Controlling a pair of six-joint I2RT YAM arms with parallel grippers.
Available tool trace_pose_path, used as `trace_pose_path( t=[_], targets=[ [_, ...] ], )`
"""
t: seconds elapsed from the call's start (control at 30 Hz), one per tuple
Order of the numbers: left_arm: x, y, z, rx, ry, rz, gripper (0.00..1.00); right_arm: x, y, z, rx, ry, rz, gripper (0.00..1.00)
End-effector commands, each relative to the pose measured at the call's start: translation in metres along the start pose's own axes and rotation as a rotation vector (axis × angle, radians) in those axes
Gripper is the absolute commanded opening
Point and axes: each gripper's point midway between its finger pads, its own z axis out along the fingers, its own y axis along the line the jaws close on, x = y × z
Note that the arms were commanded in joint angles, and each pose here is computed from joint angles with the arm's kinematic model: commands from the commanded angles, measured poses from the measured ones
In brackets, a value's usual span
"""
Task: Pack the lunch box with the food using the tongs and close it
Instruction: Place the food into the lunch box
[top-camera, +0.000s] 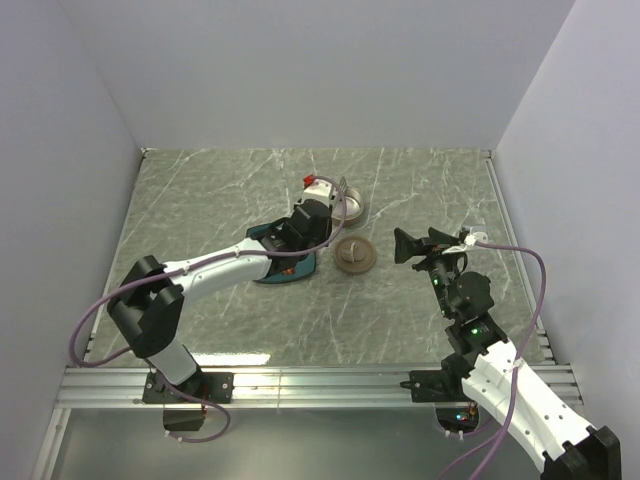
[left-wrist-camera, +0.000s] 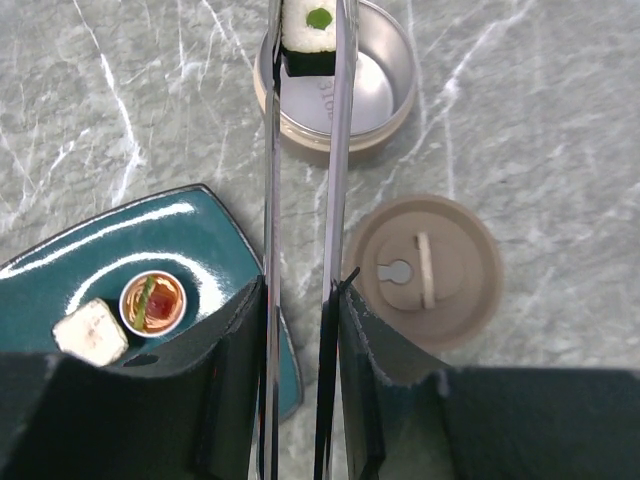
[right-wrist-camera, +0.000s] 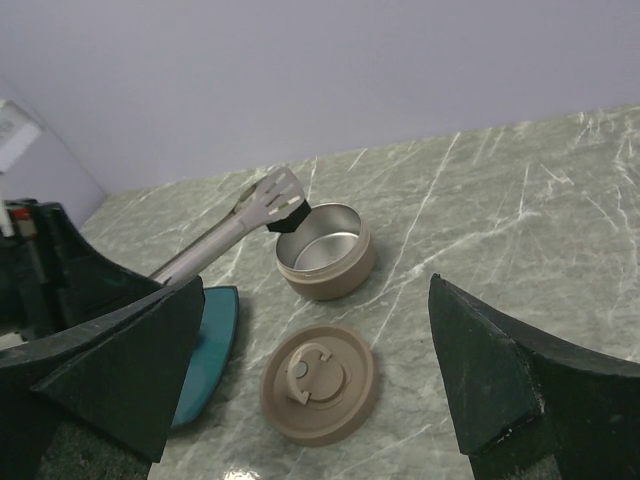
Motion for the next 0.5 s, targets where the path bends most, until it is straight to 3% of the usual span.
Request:
trace_pose_path(
  t=[0.0, 0.47],
  targets=[
    [-0.035, -0.016, 0.011, 0.069, -0.082, -0.018, 0.20, -0.015, 0.001, 0.001, -0.005, -0.061, 0.004, 1.00],
    [-0.028, -0.016, 0.027, 0.068, -0.047, -0.004, 0.22, -0.011, -0.002, 0.005, 0.011, -0.048, -0.004, 1.00]
  ],
)
